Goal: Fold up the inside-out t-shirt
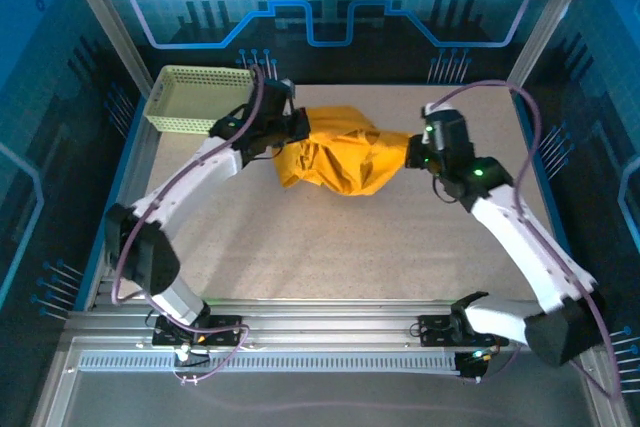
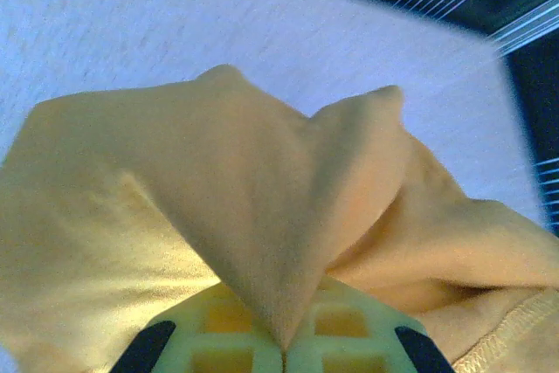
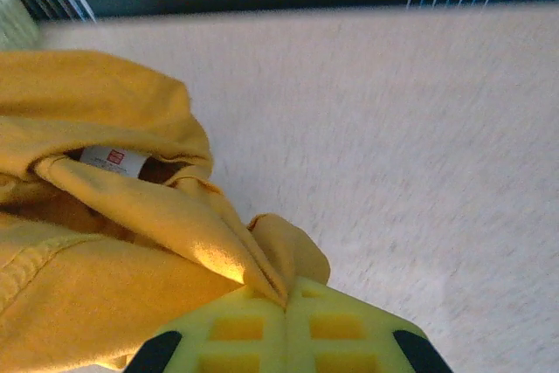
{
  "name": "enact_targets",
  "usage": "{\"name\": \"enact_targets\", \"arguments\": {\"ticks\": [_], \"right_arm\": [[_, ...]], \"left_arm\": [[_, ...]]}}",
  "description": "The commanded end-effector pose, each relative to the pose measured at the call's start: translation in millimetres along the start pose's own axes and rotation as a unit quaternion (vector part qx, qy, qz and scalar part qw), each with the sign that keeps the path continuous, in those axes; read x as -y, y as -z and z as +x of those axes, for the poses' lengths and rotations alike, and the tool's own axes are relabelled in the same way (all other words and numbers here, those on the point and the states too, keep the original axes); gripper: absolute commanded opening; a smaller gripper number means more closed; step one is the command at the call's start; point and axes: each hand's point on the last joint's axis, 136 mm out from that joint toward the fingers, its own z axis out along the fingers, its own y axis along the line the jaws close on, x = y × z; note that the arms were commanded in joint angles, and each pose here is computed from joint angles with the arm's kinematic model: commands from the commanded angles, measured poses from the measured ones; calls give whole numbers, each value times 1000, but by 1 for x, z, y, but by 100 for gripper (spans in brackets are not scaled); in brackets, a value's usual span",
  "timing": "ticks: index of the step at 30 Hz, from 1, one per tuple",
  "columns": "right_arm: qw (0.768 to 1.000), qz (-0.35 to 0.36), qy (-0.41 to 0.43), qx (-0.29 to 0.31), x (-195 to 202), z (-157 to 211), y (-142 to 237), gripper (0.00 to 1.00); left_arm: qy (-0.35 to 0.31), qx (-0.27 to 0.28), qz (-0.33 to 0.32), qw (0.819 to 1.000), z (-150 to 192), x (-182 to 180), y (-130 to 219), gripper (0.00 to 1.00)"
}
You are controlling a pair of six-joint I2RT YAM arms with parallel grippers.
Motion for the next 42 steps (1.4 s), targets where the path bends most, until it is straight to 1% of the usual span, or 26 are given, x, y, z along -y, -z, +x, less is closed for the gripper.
{"name": "enact_targets", "arguments": {"ticks": [1,2,4,6,8,10,12,13,15,16,17,20,23,26,28,30,34,36,38,39,40,42], "right_arm": [[998,31,19,43,23,-29,45,0],[998,21,21,50,19,-35,51,0],[999,-3,23,48,11,-40,55,0],[999,-27,23,32,-1,-37,49,0],[998,-48,35,15,-16,-29,36,0],[996,-67,57,-3,-34,-19,20,0],[993,-84,79,-22,-53,-12,7,0],[991,-95,92,-30,-65,-8,2,0],[986,-111,114,-41,-85,-4,-5,0],[984,-118,123,-46,-94,-1,-8,0],[983,-125,128,-49,-102,0,-9,0],[977,-157,134,-58,-125,6,-11,0],[974,-175,134,-60,-138,11,-10,0],[972,-188,129,-65,-143,15,-8,0],[969,-206,121,-66,-148,18,-4,0],[966,-222,115,-67,-153,19,-1,0],[962,-242,108,-68,-157,20,7,0],[960,-251,105,-70,-160,22,9,0],[957,-260,103,-74,-163,23,9,0],[957,-260,102,-76,-163,25,8,0],[957,-261,101,-78,-164,25,7,0],[957,-258,100,-82,-164,27,4,0]], "left_arm": [[31,58,60,996,-23,16,27,2],[42,59,61,995,-22,10,27,4],[69,35,61,995,-10,-5,17,10],[90,-8,27,996,6,-30,1,13],[93,-59,-16,994,27,-54,-18,20],[76,-117,-56,989,49,-73,-33,31],[59,-152,-79,984,66,-84,-39,44],[52,-153,-87,983,70,-88,-38,50],[30,-132,-98,986,70,-90,-30,66],[12,-118,-89,989,70,-84,-25,75],[-4,-102,-75,992,67,-74,-20,79],[-71,-69,16,995,73,-27,-9,86],[-117,-48,118,985,84,19,3,89],[-142,-29,183,972,98,40,9,95],[-148,-38,211,965,107,50,5,97],[-153,-45,223,962,113,55,-2,97],[-147,-44,223,963,113,59,-18,97],[-142,-47,229,962,114,62,-23,95],[-142,-45,230,962,113,66,-26,88],[-140,-45,231,962,112,67,-28,82],[-139,-44,231,962,111,68,-29,72],[-133,-41,224,965,109,66,-32,58]]}}
